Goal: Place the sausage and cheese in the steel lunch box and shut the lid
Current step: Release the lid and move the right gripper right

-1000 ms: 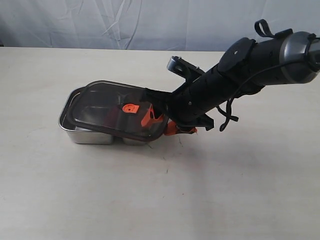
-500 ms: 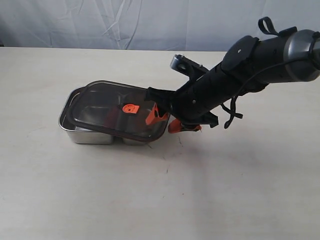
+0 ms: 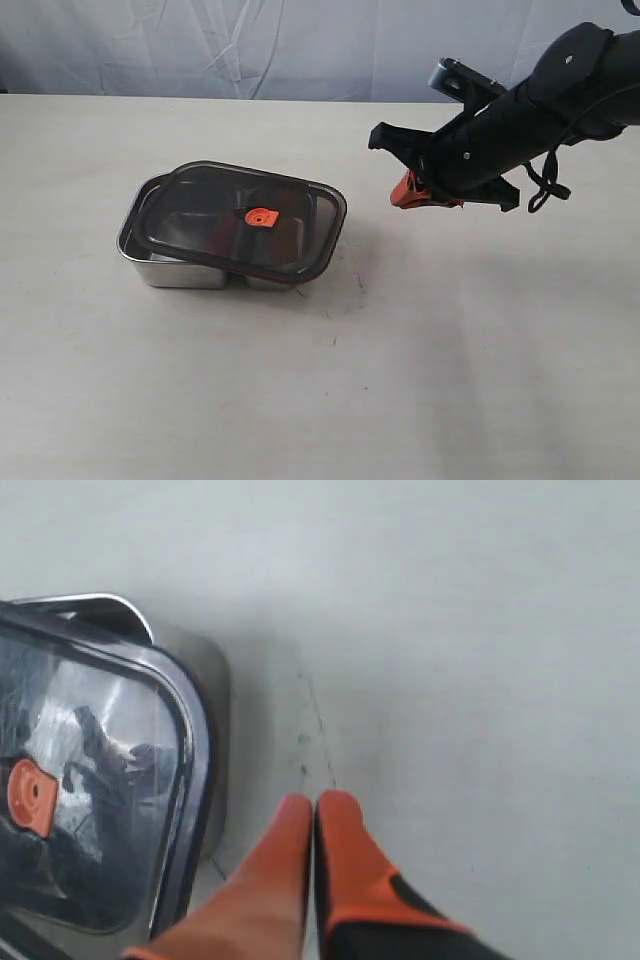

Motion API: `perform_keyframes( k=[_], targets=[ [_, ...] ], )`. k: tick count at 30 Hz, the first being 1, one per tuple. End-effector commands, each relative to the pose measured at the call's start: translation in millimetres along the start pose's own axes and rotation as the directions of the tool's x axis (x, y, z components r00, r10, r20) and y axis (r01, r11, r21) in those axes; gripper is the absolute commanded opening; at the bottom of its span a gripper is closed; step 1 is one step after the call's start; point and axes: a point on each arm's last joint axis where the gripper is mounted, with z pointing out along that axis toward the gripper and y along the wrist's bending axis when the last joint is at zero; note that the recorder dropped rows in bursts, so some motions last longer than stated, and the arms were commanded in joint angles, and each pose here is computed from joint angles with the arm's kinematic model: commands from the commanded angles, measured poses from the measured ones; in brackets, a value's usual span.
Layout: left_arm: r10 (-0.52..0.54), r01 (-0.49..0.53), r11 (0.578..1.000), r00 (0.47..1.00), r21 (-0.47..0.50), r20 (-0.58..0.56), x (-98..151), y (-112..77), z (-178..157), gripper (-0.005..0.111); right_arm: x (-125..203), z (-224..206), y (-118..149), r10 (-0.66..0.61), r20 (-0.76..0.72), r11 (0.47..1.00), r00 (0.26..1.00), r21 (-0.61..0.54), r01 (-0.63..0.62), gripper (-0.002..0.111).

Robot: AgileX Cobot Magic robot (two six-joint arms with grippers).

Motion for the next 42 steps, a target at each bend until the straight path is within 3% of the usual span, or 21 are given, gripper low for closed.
perform_keyframes(
  k=[1,6,13,18,25,30,42],
  targets=[
    [-0.006,0.006,1.000,1.000,-0.006,0.007,-1,1.1,-3,0.000,-3,4,-2,-0.002,0.034,1.000,0.999,0.012,0.002,0.000],
    [-0.004,0.004,1.000,1.000,-0.006,0.006,-1,1.2,-3,0.000,10,23,6,-0.015,-0.023,1.000,1.000,0.012,0.015,0.000],
    [-0.004,0.004,1.000,1.000,-0.006,0.006,-1,1.2,-3,0.000,5,43,40,-0.096,-0.051,0.995,0.994,-0.039,0.094,0.000],
    [0.000,0.000,1.000,1.000,-0.006,0.003,-1,1.1,-3,0.000,2,45,41,-0.096,-0.052,0.995,0.994,-0.042,0.094,0.000],
    [0.002,-0.002,1.000,1.000,-0.007,0.003,-1,1.2,-3,0.000,-18,17,37,-0.105,0.088,0.994,0.991,-0.002,0.106,0.000],
    [0.003,-0.003,1.000,1.000,-0.007,0.002,-1,1.2,-3,0.000,-14,21,16,-0.115,-0.026,0.985,0.993,0.127,0.118,0.000],
    [0.003,-0.003,1.000,1.000,-0.007,0.002,-1,1.2,-3,0.000,3,45,27,-0.123,-0.083,0.985,0.989,0.110,0.132,0.000]
  ],
)
